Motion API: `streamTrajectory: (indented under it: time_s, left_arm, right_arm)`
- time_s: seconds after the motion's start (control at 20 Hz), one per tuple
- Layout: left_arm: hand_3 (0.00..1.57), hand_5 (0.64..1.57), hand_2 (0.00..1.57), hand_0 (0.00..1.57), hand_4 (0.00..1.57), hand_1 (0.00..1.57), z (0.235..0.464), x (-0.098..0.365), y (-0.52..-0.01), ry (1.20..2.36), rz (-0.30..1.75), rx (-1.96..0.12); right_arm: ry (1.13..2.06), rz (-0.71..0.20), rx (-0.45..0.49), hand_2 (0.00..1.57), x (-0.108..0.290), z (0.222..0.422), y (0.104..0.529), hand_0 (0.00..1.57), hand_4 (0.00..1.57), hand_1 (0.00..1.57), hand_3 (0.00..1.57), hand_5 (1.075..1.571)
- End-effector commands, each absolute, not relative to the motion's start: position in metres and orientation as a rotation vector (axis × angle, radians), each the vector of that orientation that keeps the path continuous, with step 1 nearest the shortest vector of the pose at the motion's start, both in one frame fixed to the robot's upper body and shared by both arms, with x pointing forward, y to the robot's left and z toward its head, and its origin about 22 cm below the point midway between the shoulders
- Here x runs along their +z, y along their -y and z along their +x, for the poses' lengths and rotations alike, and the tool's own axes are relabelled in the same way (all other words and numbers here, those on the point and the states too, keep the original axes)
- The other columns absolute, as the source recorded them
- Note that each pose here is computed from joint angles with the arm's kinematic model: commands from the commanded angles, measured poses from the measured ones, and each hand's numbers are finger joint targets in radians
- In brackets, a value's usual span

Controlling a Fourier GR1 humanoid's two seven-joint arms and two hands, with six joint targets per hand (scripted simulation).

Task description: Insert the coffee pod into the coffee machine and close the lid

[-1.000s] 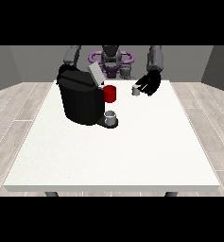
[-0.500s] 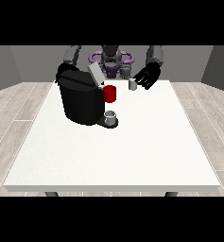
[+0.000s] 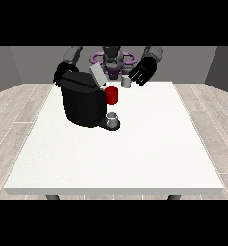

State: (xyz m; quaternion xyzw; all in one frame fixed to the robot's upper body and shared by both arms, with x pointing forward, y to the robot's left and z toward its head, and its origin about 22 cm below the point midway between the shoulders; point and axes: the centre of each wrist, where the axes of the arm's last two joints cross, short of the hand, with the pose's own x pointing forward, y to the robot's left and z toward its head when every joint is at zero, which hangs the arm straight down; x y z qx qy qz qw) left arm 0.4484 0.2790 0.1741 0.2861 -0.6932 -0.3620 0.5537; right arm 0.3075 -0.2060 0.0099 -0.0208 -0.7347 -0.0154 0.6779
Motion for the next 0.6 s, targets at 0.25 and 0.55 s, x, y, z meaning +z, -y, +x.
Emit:
streamTrajectory:
  time_s: [0.25,0.55]
  left_arm:
    - [1.28,1.571,1.34,1.28,0.52,1.28,0.457,0.220,-0.252,1.724,0.720,-0.847]
    - [1.24,1.571,1.30,1.26,0.49,1.26,0.459,0.234,-0.276,1.704,0.706,-0.836]
  right_arm:
    - [1.705,-0.098,-0.027,0.00,0.035,0.327,0.222,0.00,0.54,0.00,0.00,1.571]
    - [1.722,-0.055,-0.028,0.00,0.059,0.327,0.197,0.00,0.53,0.00,0.00,1.571]
